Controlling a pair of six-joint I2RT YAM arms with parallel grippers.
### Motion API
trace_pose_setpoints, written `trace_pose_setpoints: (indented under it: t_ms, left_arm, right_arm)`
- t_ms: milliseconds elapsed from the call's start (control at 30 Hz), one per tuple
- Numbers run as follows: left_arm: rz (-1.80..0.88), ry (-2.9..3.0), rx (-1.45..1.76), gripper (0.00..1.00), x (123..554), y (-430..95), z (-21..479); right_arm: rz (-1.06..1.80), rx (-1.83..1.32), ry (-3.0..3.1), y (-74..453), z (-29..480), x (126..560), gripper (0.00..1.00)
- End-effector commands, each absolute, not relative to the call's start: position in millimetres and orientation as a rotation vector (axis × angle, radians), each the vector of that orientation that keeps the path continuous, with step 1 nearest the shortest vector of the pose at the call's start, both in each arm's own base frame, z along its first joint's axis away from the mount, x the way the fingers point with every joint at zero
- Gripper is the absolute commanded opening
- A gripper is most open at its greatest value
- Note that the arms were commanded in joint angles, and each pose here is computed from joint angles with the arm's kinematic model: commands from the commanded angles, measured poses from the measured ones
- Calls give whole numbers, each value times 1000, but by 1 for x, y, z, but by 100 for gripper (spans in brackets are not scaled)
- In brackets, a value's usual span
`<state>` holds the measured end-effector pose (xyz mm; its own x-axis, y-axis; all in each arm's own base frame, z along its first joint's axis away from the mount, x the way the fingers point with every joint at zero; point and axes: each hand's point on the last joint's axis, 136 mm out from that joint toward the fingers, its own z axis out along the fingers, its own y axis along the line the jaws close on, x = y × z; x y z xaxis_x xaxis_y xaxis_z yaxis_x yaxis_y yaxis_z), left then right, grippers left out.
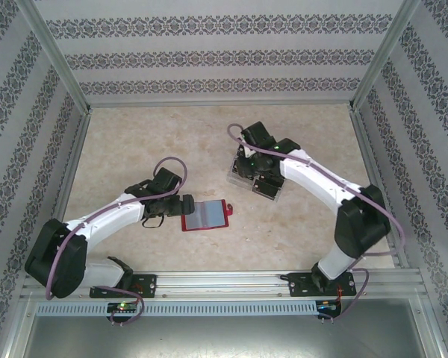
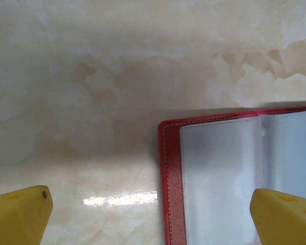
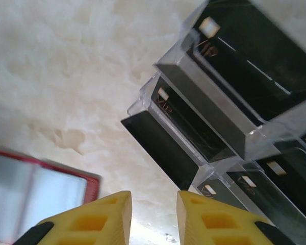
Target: Put the credit cards into the card holder
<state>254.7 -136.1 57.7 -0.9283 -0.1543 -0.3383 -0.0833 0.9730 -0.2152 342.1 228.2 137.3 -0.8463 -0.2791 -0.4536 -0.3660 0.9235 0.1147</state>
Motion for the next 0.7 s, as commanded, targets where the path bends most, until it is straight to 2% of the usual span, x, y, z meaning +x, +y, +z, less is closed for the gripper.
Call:
trace_pose_setpoints:
  t_ms: [0, 200, 667]
  left_arm:
    - [-234, 2771, -182, 100, 250, -131, 51]
    - [-237, 2774, -195, 100, 251, -132, 49]
    - [-261, 2766, -205, 100, 251, -134, 47]
  right_arm:
    - [96, -711, 2648, 230, 123, 335, 29]
    - [-78, -922, 2626, 242, 94, 338, 29]
    - [-293, -1000, 2629, 235, 65, 354, 28]
